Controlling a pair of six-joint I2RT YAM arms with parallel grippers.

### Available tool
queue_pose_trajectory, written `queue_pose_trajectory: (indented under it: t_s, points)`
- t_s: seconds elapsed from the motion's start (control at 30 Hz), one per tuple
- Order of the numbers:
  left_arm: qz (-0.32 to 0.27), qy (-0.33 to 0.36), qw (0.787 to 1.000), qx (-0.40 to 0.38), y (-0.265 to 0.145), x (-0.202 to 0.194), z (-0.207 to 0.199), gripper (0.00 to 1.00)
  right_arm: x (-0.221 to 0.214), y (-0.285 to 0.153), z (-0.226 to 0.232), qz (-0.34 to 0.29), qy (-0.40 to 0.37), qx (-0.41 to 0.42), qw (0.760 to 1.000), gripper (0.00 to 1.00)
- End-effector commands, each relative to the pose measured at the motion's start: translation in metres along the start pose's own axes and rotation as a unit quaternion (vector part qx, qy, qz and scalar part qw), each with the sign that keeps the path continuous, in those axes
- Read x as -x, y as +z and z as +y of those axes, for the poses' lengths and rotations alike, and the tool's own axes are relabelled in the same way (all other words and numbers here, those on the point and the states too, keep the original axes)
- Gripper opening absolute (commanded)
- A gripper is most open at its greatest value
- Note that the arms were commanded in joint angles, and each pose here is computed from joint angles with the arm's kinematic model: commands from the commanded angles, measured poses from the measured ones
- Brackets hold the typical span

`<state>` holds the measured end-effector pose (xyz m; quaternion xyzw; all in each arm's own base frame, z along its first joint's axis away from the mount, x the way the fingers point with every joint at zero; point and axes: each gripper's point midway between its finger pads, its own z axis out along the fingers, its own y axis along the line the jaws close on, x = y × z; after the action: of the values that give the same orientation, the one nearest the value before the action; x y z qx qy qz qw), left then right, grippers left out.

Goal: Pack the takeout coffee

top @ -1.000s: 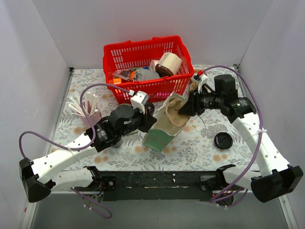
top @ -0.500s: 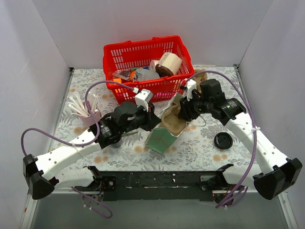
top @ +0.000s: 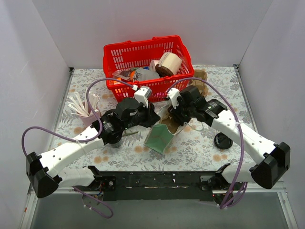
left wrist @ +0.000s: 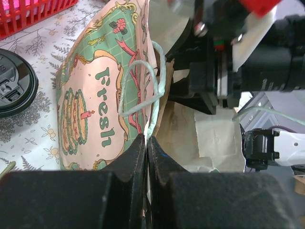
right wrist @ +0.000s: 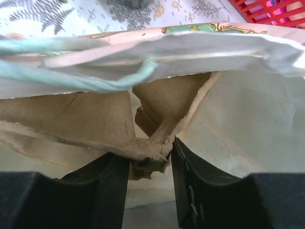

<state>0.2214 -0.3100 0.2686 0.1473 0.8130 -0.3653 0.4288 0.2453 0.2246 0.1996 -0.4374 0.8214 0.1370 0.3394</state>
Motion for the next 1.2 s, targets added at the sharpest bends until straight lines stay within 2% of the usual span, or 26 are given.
queue_pose_trajectory:
  t_s: [0.0,0.2,0.4,0.6,0.8,0.87,0.9,0.93,1.03,1.17]
  points:
    - [-0.019,-0.019,1.0,0.003,0.001,0.019,0.002,0.0,-0.027,0.015,-0.004,0.067,-0.025,-0.039,0.997,0.45]
    - [-0.02,-0.019,0.999,0.026,-0.001,0.023,0.017,0.0,-0.024,0.004,-0.008,0.056,-0.02,-0.06,0.996,0.44]
    - [-0.013,0.017,1.0,-0.006,-0.008,0.02,0.009,0.0,-0.018,-0.012,-0.003,0.059,0.005,-0.051,0.997,0.44]
    - [-0.023,0.033,0.999,-0.032,-0.013,0.021,0.001,0.0,-0.025,-0.015,-0.01,0.087,0.009,-0.075,0.993,0.5]
    - [-0.019,0.031,0.999,-0.03,-0.01,0.019,0.003,0.0,-0.013,-0.022,-0.007,0.067,0.001,-0.069,0.995,0.64]
    - [-0.014,0.029,0.999,-0.031,-0.008,0.017,0.002,0.0,-0.005,-0.025,-0.004,0.045,0.002,-0.06,0.997,0.72]
    - [-0.014,0.028,0.999,-0.033,-0.008,0.017,0.002,0.0,0.002,-0.026,-0.002,0.031,0.006,-0.057,0.998,0.84]
    - [-0.012,0.027,0.999,-0.036,-0.007,0.016,0.001,0.0,0.007,-0.027,-0.002,0.02,0.009,-0.056,0.998,0.87]
    - [-0.007,0.023,0.999,-0.039,-0.005,0.014,0.0,0.0,0.025,-0.035,0.001,-0.026,0.013,-0.049,0.998,0.91]
    - [-0.002,0.024,0.999,-0.046,-0.004,0.012,-0.002,0.0,0.044,-0.048,0.003,-0.084,0.017,-0.044,0.995,0.92]
